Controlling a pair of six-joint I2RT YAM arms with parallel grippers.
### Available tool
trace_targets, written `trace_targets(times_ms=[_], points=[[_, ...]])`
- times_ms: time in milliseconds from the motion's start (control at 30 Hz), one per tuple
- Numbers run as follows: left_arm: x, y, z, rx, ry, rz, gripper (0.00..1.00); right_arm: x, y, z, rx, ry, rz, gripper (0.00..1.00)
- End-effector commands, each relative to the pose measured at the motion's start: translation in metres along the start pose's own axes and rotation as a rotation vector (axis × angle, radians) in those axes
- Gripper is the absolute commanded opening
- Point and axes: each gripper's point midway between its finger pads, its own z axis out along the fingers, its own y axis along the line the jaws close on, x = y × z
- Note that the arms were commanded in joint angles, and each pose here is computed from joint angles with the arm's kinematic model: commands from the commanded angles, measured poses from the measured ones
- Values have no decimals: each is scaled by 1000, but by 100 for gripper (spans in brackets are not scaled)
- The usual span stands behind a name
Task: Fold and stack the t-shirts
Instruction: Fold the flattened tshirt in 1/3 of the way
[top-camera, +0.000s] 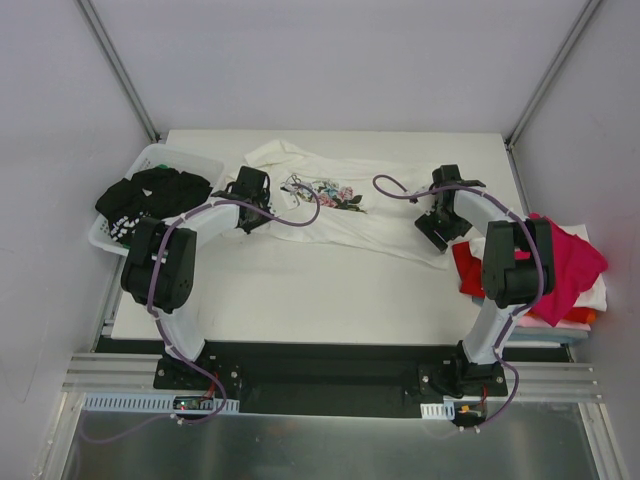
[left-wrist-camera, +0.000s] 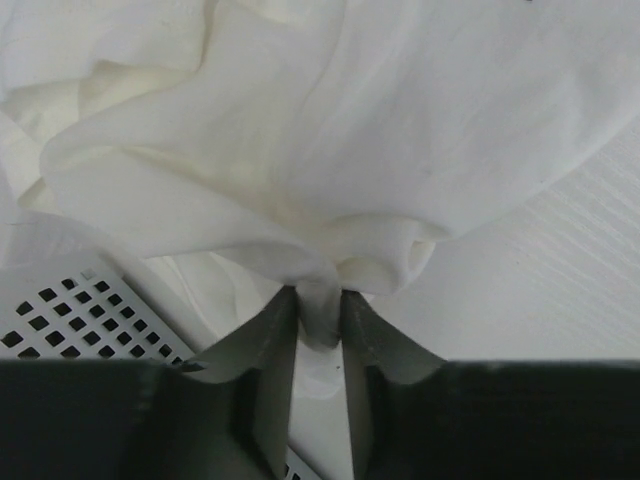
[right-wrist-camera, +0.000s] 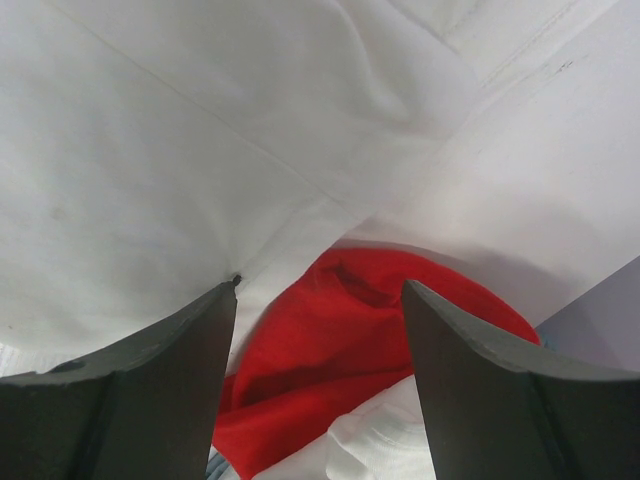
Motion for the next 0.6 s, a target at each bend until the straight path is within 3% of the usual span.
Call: trace_targets(times_ms=[0, 67, 567], points=[[-1, 1, 1, 5, -16, -6, 13, 4, -3, -14, 13, -21, 19, 70], [0, 2, 0, 2, -17, -8, 0, 3, -2, -13, 8, -20, 17, 70], [9, 33, -46, -161, 19, 62, 4, 5, 0, -7, 2, -10, 15, 70]])
